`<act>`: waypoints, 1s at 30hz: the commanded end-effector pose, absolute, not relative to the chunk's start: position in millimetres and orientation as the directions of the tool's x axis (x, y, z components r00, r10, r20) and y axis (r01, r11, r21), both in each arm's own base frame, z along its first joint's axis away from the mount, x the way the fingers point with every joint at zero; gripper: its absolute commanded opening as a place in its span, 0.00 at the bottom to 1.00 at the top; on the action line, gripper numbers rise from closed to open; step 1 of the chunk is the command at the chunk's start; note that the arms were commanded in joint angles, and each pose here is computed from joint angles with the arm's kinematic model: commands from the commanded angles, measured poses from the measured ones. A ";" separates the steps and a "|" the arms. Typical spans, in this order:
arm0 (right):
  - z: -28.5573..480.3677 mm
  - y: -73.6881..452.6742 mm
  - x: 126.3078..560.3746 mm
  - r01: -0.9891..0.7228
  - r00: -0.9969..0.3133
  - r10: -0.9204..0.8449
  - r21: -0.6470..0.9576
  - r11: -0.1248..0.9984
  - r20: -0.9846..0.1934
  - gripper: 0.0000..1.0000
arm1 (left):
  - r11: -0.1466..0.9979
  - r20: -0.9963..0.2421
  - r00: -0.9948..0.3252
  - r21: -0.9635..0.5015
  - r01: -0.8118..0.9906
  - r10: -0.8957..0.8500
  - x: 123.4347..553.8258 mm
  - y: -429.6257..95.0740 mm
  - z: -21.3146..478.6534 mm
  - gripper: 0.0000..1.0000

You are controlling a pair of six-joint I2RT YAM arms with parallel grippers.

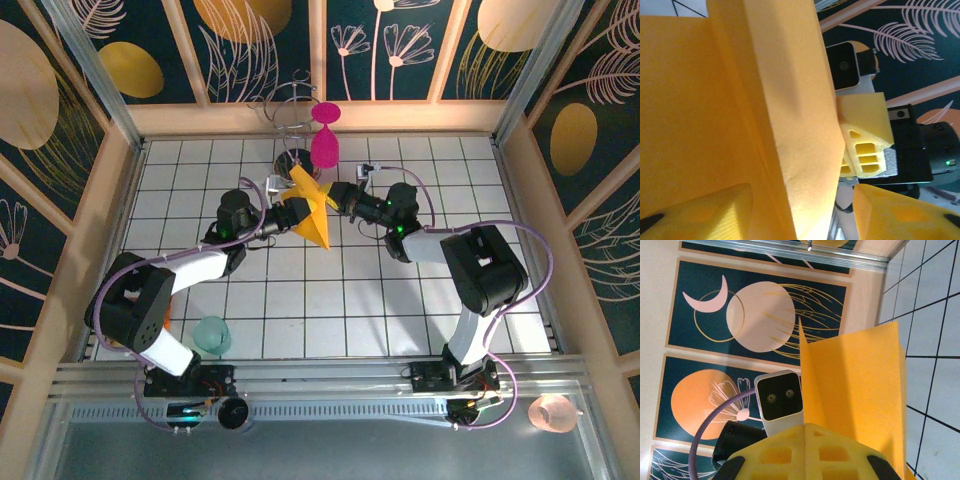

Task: Fold a paper plane with a square sheet of paper (pick it up from the middle)
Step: Turn over the paper at the center of the table.

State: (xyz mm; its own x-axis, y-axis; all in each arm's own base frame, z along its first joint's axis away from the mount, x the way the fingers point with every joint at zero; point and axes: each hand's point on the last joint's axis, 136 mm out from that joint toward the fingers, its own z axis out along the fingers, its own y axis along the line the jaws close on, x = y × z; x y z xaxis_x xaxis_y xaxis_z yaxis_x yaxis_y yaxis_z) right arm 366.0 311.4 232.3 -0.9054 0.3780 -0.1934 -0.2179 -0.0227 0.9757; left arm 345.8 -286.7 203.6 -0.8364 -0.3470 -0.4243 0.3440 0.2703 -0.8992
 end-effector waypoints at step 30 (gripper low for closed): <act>237.3 299.1 364.5 -0.239 -0.887 0.414 0.970 -0.031 -0.206 0.10 | 0.217 -0.487 -0.799 -0.873 0.436 -0.354 340.7 -289.4 227.0 0.15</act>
